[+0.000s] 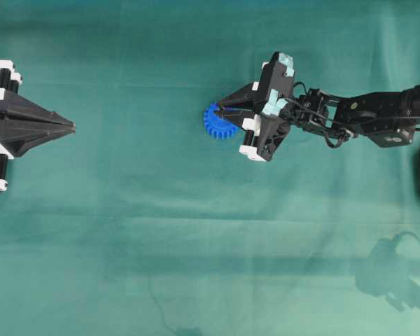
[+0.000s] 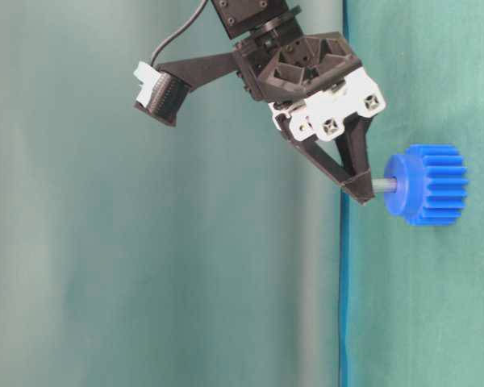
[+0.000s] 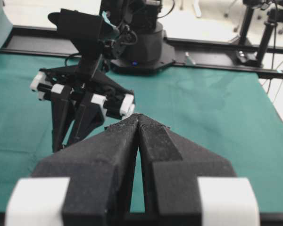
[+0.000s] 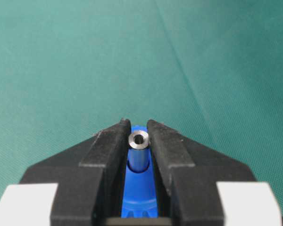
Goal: Insert the shaft placed at a random location into the center hole of the small gear at another random location.
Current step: 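Align the held shaft vertically and lower it into the gear's center hole, then open the right gripper and lift it off the inserted shaft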
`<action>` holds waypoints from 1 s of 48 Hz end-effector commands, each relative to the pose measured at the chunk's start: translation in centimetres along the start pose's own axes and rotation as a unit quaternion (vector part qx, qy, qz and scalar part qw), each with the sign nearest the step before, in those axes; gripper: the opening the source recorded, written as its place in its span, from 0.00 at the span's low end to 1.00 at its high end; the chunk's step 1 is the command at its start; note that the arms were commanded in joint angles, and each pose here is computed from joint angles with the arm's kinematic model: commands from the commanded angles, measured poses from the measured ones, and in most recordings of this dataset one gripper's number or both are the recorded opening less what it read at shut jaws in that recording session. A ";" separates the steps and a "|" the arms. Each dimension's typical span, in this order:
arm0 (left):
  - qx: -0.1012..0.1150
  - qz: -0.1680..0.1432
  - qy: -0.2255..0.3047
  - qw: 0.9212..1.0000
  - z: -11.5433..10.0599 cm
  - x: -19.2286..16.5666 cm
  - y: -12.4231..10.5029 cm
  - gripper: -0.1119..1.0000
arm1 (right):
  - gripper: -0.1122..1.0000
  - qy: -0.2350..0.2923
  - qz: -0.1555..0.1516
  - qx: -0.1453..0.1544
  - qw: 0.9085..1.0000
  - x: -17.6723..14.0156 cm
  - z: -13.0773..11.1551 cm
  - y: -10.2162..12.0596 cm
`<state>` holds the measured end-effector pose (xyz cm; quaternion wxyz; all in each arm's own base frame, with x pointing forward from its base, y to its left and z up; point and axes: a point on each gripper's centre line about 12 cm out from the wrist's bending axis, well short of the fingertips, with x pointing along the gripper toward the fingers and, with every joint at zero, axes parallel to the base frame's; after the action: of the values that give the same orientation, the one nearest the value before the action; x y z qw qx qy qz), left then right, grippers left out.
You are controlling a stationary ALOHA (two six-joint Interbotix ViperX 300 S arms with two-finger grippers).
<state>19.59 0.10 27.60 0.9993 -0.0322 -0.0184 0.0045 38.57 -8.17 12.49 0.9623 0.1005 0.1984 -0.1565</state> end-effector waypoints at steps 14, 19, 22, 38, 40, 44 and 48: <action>-0.001 -0.001 -0.006 1.000 0.4 0.2 -0.1 0.10 | 0.23 -0.001 0.002 -0.002 1.000 0.5 -0.1 0.2; -0.001 -0.001 -0.007 1.000 0.4 0.1 -0.1 0.10 | 0.23 0.001 0.002 -0.002 1.000 0.5 -0.3 0.2; -0.001 -0.001 -0.006 1.000 0.4 0.2 -0.1 0.10 | 0.23 0.001 0.001 -0.001 1.000 0.5 -0.3 0.2; -0.001 -0.001 -0.007 1.000 0.4 0.1 -0.1 0.10 | 0.23 0.003 0.001 -0.001 1.000 0.5 -0.3 0.2; -0.001 -0.001 -0.007 1.000 0.4 0.1 -0.1 0.10 | 0.23 0.003 0.001 -0.001 1.000 0.5 -0.3 0.2; -0.001 -0.001 -0.007 1.000 0.4 0.1 -0.1 0.10 | 0.23 0.003 0.002 -0.002 1.000 0.5 -0.3 0.2; -0.001 -0.001 -0.007 1.000 0.4 0.1 -0.1 0.10 | 0.26 0.003 0.002 -0.002 1.000 0.5 -0.3 0.2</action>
<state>19.59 0.10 27.60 0.9993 -0.0322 -0.0184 0.0045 38.56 -8.05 10.98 0.9584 0.0997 0.2173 -0.1561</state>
